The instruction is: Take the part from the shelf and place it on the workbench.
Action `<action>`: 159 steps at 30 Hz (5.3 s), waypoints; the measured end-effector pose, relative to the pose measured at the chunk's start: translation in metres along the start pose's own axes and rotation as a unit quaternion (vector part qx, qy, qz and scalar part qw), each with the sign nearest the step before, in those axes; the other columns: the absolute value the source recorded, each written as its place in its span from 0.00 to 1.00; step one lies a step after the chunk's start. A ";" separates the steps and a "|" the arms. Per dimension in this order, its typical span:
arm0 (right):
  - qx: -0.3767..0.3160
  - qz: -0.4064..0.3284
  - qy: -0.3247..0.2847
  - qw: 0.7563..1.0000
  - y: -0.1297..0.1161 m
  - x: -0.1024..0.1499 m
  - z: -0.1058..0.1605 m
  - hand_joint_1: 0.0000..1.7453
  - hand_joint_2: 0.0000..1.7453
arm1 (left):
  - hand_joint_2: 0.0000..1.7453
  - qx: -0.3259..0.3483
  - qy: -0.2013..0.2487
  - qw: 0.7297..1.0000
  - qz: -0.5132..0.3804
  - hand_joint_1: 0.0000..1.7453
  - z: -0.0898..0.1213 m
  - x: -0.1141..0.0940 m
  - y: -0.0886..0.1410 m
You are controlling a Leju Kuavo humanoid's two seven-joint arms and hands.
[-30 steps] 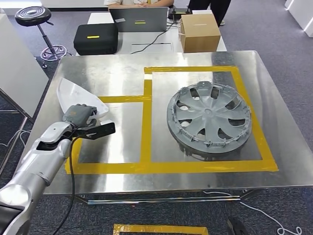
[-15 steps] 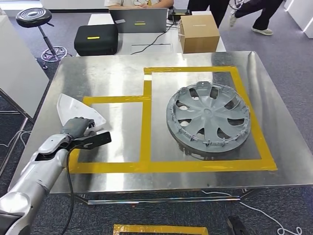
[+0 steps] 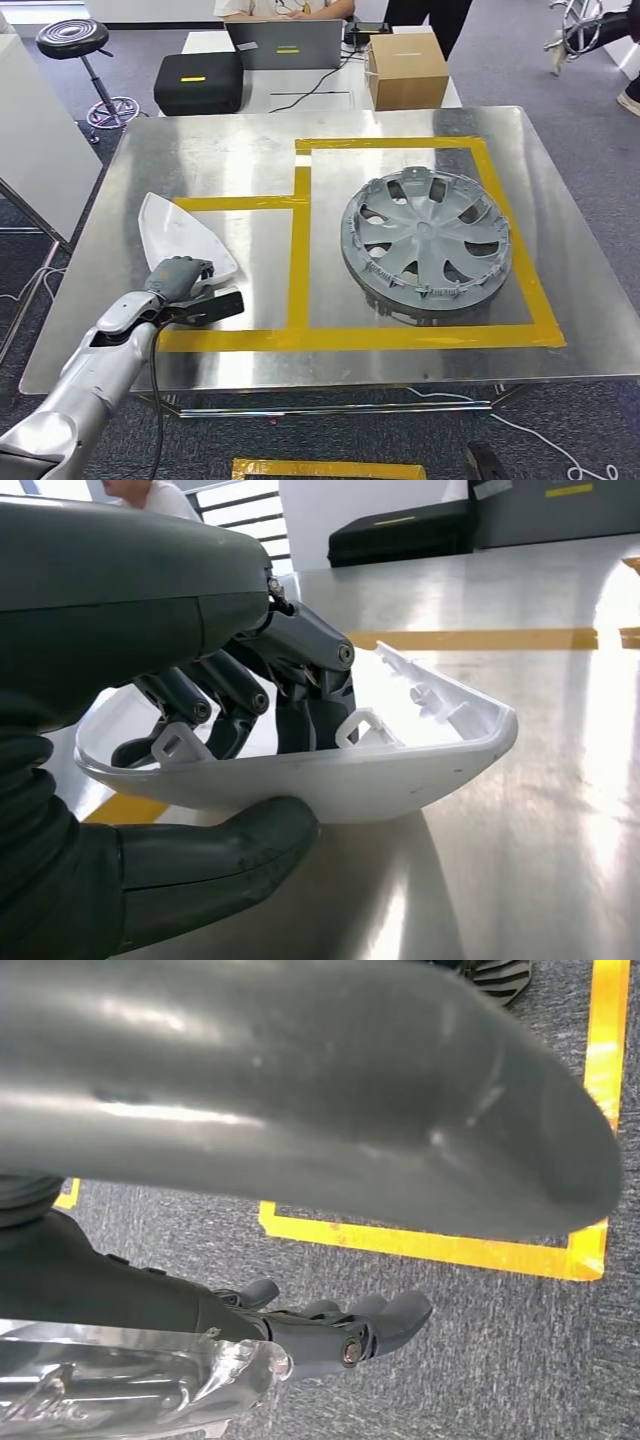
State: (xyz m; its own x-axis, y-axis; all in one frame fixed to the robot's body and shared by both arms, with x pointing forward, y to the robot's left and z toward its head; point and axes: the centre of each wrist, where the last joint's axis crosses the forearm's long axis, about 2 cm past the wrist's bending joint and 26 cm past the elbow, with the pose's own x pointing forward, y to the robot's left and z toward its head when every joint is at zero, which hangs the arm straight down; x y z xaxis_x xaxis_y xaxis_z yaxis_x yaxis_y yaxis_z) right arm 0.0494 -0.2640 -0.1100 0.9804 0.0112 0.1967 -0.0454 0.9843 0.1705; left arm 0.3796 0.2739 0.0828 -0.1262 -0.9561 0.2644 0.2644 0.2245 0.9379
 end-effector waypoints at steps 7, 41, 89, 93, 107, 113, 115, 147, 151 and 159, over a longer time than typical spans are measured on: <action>0.000 -0.001 -0.002 1.000 0.000 0.000 0.000 0.00 0.00 | 1.00 -0.006 -0.013 1.000 -0.002 1.00 0.008 0.005 -0.013; -0.002 -0.001 -0.002 1.000 0.000 -0.001 0.000 0.00 0.00 | 1.00 -0.013 -0.063 0.998 -0.003 1.00 0.025 0.026 -0.037; 0.000 0.019 0.001 1.000 0.001 -0.001 0.000 0.00 0.00 | 0.00 -0.025 -0.124 0.989 0.074 0.00 0.046 0.010 -0.052; -0.001 0.018 0.002 1.000 0.001 -0.001 0.000 0.00 0.00 | 0.00 -0.010 -0.122 0.991 0.062 0.00 0.048 0.012 -0.052; -0.003 0.014 0.004 1.000 0.007 -0.001 -0.001 0.00 0.00 | 0.00 0.115 -0.133 0.983 0.055 0.00 0.058 0.037 -0.021; -0.002 0.014 0.004 1.000 0.010 -0.001 -0.001 0.00 0.00 | 0.00 0.162 -0.142 0.975 0.058 0.00 0.064 0.043 -0.001; -0.001 0.014 0.004 1.000 0.010 -0.001 -0.001 0.00 0.00 | 0.00 0.177 -0.143 0.972 0.059 0.00 0.066 0.045 0.006; -0.004 -0.015 0.004 1.000 0.011 -0.007 -0.001 0.00 0.00 | 0.00 0.407 0.143 0.902 -0.028 0.00 0.157 -0.137 0.094; -0.004 -0.021 0.001 1.000 0.012 -0.008 -0.001 0.00 0.00 | 0.00 0.397 0.217 0.892 -0.018 0.00 0.179 -0.178 0.076; -0.008 -0.038 -0.002 0.999 0.013 -0.008 -0.001 0.00 0.00 | 0.00 0.358 0.329 0.874 0.021 0.00 0.215 -0.222 0.025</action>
State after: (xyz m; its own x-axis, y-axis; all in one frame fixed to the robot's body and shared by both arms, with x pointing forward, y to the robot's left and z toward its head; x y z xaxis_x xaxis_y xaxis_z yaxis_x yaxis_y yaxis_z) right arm 0.0406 -0.2511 -0.1102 0.9801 -0.0638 0.1882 0.0316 0.9851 0.1689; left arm 0.2086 0.5323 0.0959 0.5085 -0.7923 0.3372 -0.4397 0.0977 0.8928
